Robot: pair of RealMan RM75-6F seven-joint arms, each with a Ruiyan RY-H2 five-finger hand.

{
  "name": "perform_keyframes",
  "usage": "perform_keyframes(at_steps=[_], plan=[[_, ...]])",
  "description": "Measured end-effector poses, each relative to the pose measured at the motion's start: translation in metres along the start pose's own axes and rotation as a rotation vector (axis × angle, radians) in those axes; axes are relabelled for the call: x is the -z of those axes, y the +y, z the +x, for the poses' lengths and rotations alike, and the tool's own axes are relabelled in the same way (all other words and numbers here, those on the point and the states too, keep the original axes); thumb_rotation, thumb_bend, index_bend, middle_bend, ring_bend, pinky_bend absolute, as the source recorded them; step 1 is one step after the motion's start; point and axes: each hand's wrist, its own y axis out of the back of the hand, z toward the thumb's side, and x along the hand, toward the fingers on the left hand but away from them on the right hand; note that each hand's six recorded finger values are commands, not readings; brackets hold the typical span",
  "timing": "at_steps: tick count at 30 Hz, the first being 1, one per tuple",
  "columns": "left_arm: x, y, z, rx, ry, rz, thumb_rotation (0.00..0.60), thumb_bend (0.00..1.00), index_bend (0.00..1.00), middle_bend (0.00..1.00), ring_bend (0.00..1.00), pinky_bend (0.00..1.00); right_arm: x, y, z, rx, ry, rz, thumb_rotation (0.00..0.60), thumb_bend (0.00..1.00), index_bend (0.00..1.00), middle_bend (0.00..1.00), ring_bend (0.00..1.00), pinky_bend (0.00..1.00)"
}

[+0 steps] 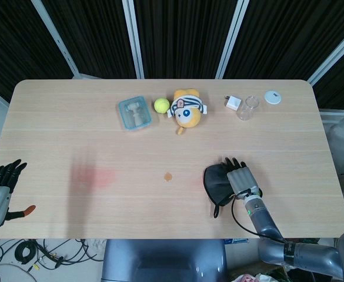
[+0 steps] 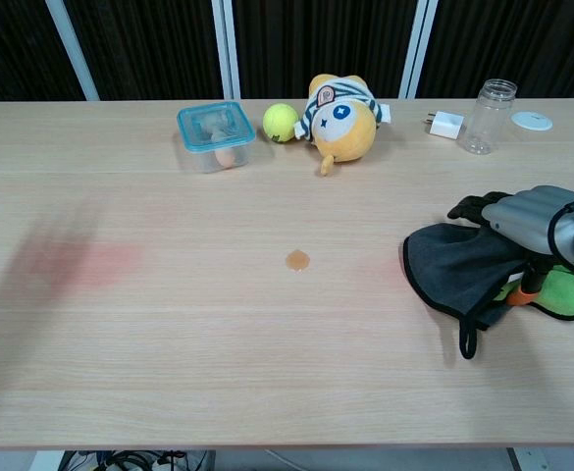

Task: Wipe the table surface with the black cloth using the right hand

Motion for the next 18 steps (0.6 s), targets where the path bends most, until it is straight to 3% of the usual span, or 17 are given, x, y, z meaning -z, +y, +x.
perform_keyframes(at_steps=[4,7,10,12,16,18], plan=[[0.000,0.000,0.000,0.001,0.001,0.000,0.600,0.00,0.00,0.00,0.00,0.00,0.000,-0.001,-0.001,-0.002,0.000,-0.001,0.600,0.02,0.00,0.00,0.00,0.17],[0.000,0.000,0.000,0.000,0.001,-0.001,0.600,0.00,0.00,0.00,0.00,0.00,-0.001,-0.002,-0.002,-0.009,0.001,-0.001,0.600,0.08,0.00,0.01,0.00,0.18],[0.000,0.000,0.000,0.000,0.003,-0.003,0.600,0.00,0.00,0.00,0.00,0.00,-0.002,-0.003,-0.004,-0.010,0.004,0.004,0.600,0.18,0.02,0.11,0.08,0.27],[0.000,0.000,0.000,0.000,0.003,-0.003,0.600,0.00,0.00,0.00,0.00,0.00,-0.003,-0.003,-0.006,-0.011,0.005,0.007,0.600,0.27,0.11,0.22,0.20,0.37],[0.000,0.001,0.001,-0.002,0.005,-0.007,0.600,0.00,0.00,0.00,0.00,0.00,-0.005,-0.003,-0.010,-0.010,0.007,-0.001,0.600,0.45,0.45,0.51,0.52,0.65],[0.001,0.001,0.001,-0.002,0.006,-0.008,0.600,0.00,0.00,0.00,0.00,0.00,-0.008,-0.002,-0.011,0.001,0.015,-0.011,0.600,0.48,0.56,0.60,0.60,0.74]])
